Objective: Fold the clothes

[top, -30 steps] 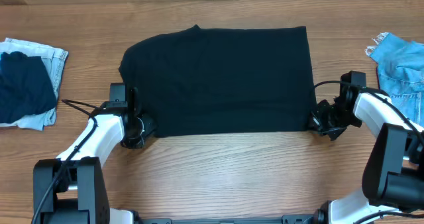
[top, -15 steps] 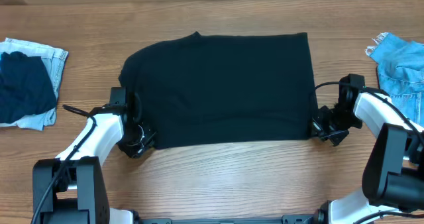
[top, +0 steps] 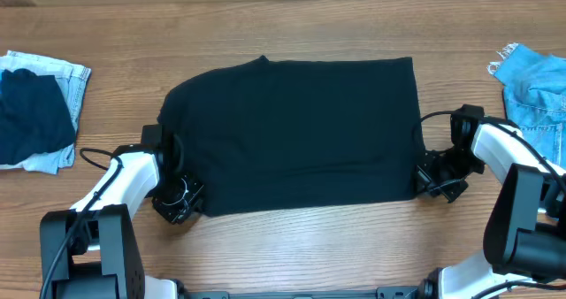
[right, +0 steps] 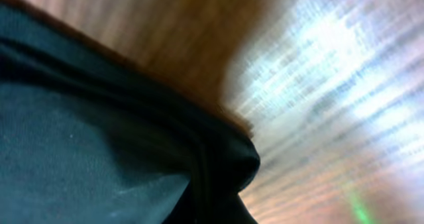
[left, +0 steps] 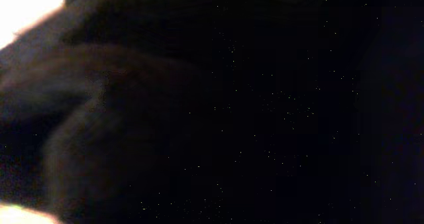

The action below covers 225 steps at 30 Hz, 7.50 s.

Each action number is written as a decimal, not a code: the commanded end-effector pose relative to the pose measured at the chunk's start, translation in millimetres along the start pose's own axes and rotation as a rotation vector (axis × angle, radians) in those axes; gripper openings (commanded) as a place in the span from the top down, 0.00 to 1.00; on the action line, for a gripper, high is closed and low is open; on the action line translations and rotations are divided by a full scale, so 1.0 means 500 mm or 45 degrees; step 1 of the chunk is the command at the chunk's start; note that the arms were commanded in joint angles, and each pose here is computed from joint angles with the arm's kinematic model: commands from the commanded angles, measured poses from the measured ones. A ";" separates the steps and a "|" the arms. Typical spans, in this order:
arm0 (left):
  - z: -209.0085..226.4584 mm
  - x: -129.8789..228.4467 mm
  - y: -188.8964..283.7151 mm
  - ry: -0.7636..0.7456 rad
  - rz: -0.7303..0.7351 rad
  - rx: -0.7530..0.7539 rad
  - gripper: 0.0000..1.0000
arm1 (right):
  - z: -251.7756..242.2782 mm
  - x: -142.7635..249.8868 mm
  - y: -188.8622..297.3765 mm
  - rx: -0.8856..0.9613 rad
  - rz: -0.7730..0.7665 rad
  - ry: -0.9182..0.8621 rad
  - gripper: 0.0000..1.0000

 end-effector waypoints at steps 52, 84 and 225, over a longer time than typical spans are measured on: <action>-0.530 -0.372 0.221 -1.119 -0.725 0.757 0.03 | 0.212 0.008 0.330 -0.732 -0.645 0.864 0.14; -0.530 -0.323 0.185 -1.440 -0.709 0.461 0.61 | 0.207 0.010 0.322 -0.721 -0.617 0.844 0.24; -0.619 -0.079 0.023 -1.285 -0.098 0.445 0.52 | 0.186 0.013 0.305 -0.647 -0.580 0.803 0.33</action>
Point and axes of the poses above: each gripper's point midway between its finger pads, its own y axis back along the fingers, its own z axis along the line the jaws close on, x = y × z, the point moved 1 cm from there along y, back along the fingers, and after that the axes turned 7 degrees about y, right-handed, at the moved point
